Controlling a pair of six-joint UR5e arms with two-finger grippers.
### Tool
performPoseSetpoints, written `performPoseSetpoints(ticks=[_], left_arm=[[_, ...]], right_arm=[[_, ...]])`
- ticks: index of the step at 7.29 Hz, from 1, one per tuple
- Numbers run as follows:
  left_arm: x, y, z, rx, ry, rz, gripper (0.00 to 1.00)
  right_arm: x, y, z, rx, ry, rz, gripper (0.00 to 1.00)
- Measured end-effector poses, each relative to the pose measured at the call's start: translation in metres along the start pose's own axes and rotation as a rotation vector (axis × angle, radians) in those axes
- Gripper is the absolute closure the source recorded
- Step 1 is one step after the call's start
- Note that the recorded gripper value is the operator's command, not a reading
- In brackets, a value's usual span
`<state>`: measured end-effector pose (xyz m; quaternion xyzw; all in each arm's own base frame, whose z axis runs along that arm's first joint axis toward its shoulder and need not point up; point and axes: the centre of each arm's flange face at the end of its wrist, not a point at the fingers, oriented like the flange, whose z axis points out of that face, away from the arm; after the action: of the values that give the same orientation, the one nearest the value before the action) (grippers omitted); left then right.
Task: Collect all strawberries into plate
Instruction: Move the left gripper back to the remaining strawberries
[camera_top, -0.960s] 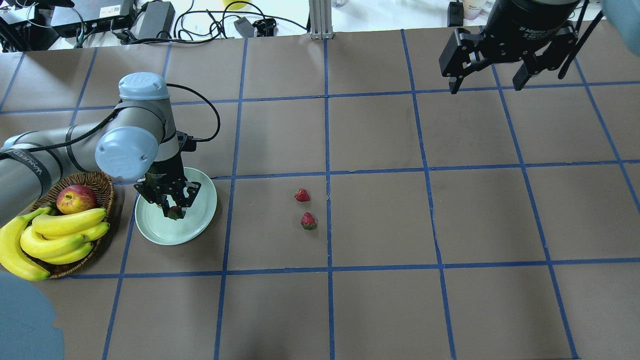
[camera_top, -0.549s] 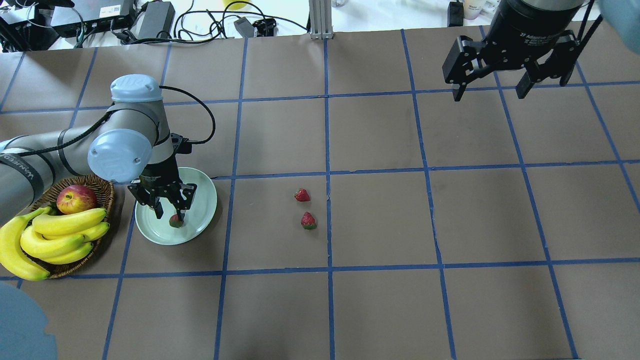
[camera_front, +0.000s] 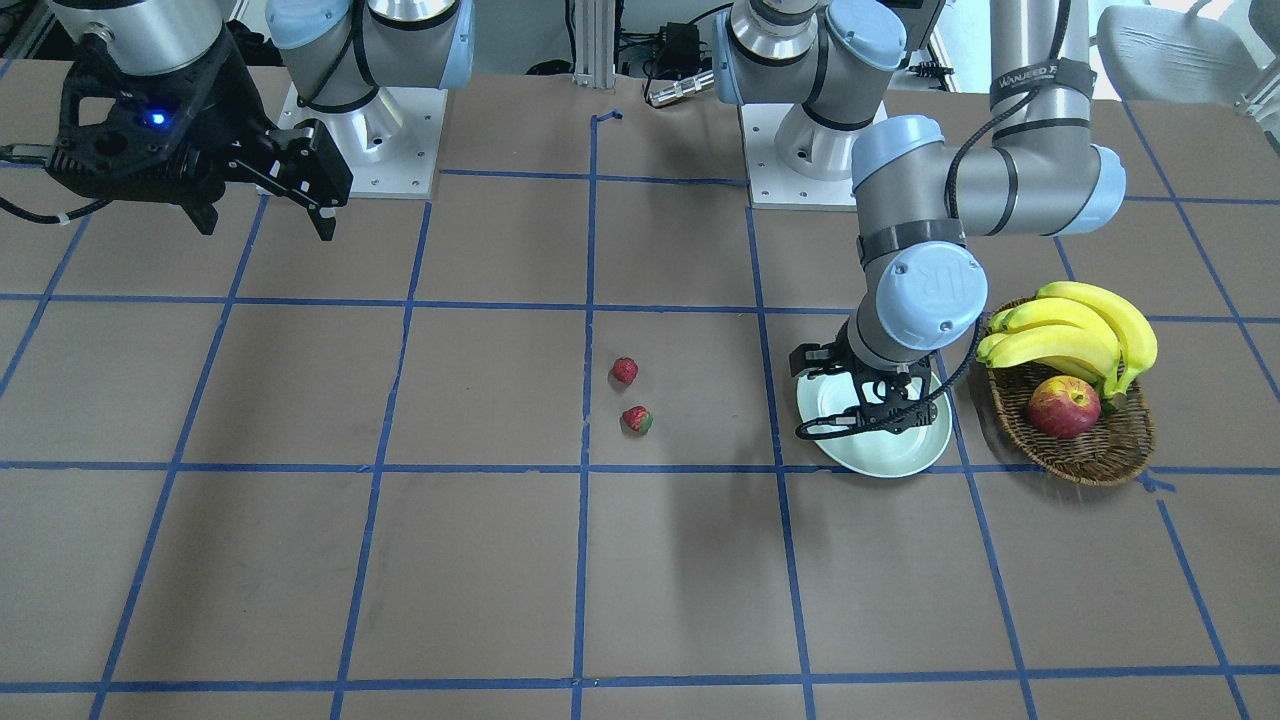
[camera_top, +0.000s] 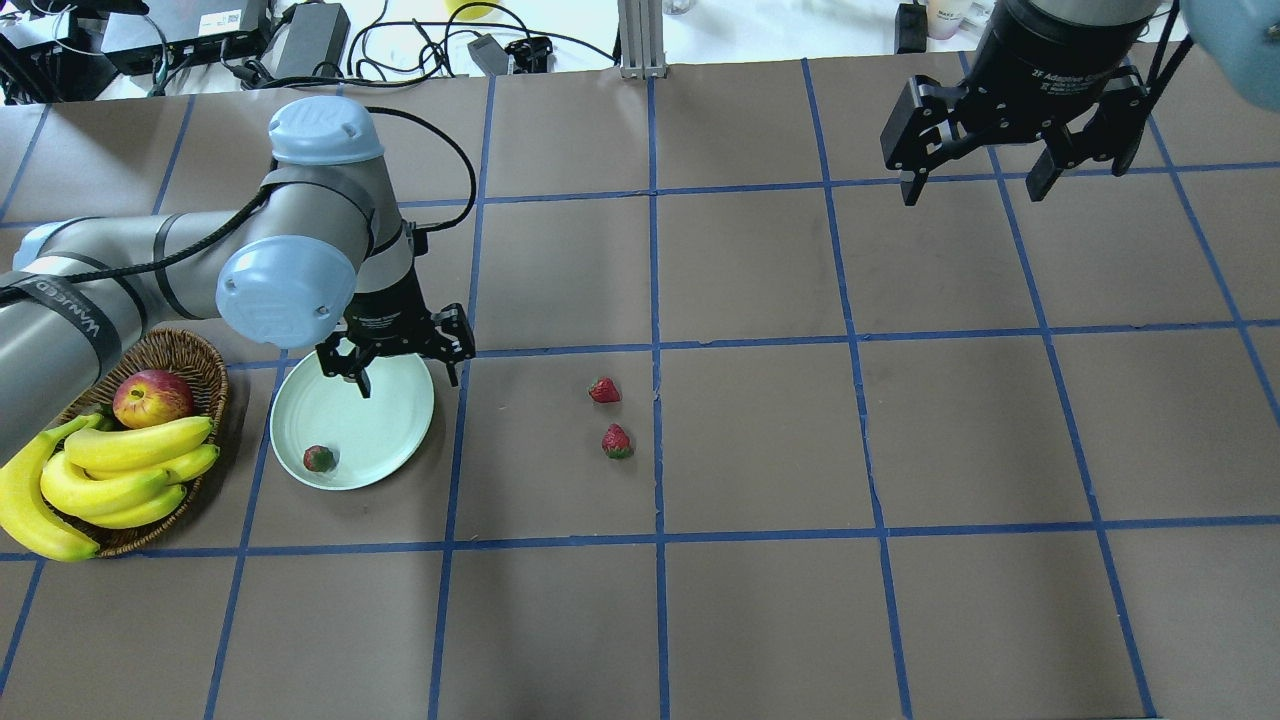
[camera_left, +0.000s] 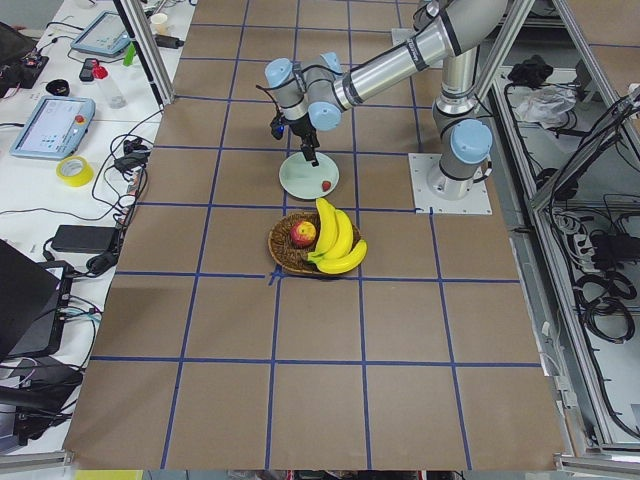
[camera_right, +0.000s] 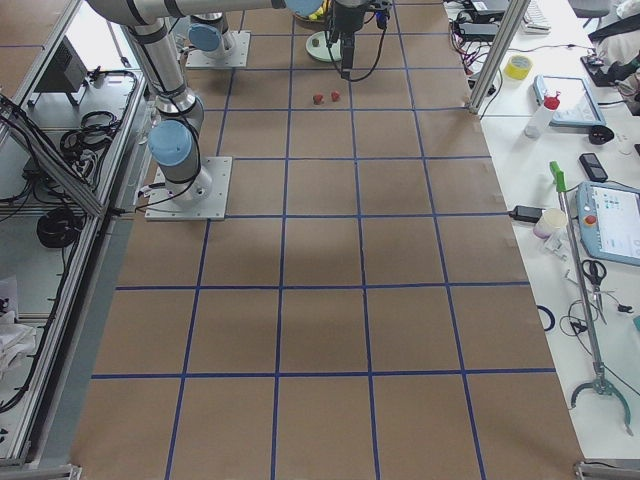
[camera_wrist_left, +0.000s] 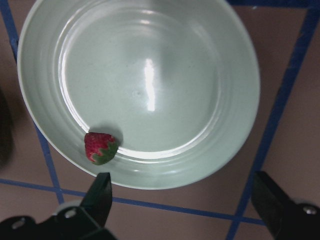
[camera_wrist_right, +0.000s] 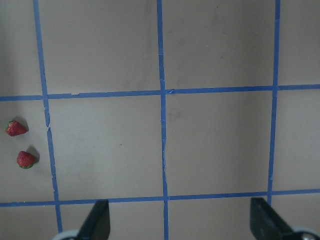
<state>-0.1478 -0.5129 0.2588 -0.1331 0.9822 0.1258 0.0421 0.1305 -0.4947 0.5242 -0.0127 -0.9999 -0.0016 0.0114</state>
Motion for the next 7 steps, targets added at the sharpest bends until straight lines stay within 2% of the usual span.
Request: performPoseSetpoints(ticks=[1, 3, 5, 7], left_arm=[[0.022, 0.005, -0.001, -0.003, 0.069, -0.083, 0.00], [0.046, -0.001, 0.006, 0.002, 0.159, -0.263, 0.00], [0.068, -0.007, 0.018, -0.037, 0.252, -0.473, 0.00], [0.095, -0.007, 0.042, -0.070, 0.252, -0.572, 0.00]], right_arm=[[-0.001, 0.000, -0.001, 0.002, 0.001, 0.001, 0.00], [-0.002, 0.000, -0.002, 0.008, 0.002, 0.028, 0.00], [-0.002, -0.002, 0.000, 0.006, 0.000, 0.056, 0.00], [-0.002, -0.002, 0.001, 0.003, -0.001, 0.063, 0.00]])
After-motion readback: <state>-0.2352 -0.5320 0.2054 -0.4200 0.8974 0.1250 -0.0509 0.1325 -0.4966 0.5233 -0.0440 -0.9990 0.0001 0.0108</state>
